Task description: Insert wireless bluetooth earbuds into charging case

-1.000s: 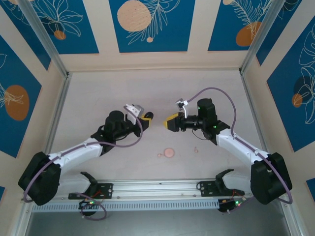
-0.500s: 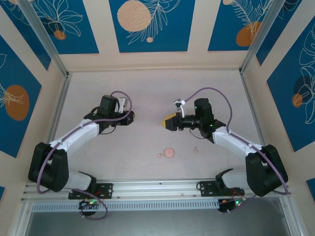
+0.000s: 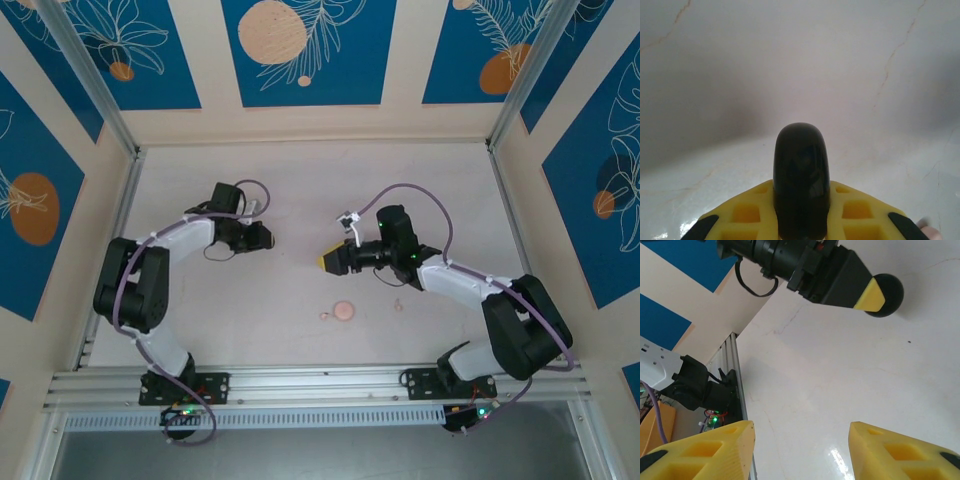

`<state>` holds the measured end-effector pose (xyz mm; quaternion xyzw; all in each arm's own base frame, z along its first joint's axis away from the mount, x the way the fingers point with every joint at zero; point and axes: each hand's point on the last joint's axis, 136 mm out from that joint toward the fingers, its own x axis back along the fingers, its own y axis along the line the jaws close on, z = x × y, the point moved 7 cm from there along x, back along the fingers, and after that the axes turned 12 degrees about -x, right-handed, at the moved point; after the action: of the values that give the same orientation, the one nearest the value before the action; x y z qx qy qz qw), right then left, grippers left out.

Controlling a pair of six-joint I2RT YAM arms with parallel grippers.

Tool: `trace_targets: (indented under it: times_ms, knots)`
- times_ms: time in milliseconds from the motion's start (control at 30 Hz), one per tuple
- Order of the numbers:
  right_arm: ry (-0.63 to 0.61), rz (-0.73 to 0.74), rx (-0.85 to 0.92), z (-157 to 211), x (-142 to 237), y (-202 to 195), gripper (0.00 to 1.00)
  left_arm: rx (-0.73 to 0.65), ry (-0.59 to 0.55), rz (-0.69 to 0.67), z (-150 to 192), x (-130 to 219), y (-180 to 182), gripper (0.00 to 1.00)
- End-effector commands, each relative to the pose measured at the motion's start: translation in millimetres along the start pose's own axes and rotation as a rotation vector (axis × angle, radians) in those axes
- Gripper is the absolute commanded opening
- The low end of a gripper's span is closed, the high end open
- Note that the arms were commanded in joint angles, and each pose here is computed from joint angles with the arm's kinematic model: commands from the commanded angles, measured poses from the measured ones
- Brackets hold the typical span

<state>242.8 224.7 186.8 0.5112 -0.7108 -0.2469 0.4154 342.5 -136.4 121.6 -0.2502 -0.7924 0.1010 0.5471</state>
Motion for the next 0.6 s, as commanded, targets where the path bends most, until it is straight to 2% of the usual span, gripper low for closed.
trace_targets:
  times_ms: [0,567]
  knots:
    - [-0.016,-0.014,0.031,-10,-2,7,0.52,0.024,0.009,0.045,-11,4,3,0.15]
    - [-0.007,-0.008,0.036,-7,-4,8,0.52,0.103,0.097,0.079,-11,-9,35,0.17]
